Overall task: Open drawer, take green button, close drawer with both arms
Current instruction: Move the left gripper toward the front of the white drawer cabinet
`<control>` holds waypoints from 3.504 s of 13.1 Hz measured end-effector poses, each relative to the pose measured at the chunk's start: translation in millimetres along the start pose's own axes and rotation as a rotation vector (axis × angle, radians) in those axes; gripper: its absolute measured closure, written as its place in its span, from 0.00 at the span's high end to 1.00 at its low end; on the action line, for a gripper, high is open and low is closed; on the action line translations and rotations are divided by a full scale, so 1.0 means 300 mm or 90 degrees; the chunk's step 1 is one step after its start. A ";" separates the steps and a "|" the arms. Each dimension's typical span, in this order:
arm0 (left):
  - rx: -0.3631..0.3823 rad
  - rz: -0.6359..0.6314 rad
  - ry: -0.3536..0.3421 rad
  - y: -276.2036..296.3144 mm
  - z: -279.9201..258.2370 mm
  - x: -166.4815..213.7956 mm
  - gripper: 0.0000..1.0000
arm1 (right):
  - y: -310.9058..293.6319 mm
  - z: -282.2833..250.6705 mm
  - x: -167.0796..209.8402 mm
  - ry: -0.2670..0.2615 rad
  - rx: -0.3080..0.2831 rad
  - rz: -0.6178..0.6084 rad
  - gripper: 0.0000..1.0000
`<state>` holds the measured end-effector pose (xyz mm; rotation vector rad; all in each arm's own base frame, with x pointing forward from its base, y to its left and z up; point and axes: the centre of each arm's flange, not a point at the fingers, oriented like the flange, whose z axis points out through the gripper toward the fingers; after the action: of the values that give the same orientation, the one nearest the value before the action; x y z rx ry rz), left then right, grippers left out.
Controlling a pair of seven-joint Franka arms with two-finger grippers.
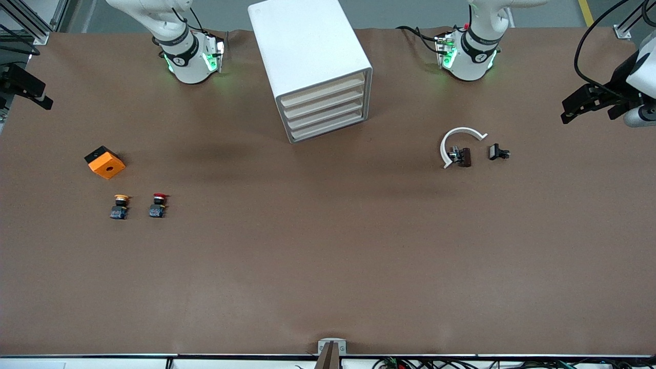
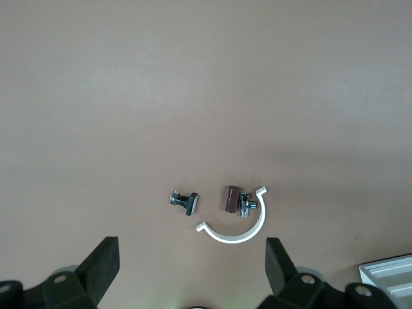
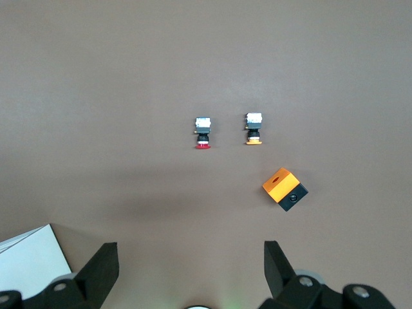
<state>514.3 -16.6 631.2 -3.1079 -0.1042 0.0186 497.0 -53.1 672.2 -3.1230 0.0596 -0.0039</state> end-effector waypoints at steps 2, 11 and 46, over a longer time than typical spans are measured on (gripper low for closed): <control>0.000 0.000 0.000 0.000 0.000 0.000 1.00 | 0.000 0.000 0.000 0.000 0.000 0.000 1.00; 0.003 0.006 -0.008 0.039 0.006 -0.006 1.00 | 0.000 0.000 0.000 0.001 0.000 0.000 1.00; 0.057 -0.545 -0.220 0.452 1.144 0.328 1.00 | 0.000 -0.005 0.007 0.012 -0.001 0.000 1.00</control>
<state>617.0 -134.5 282.7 -2.6666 -1.3520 0.5057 499.1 -53.2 673.8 -3.1245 0.0595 -0.0342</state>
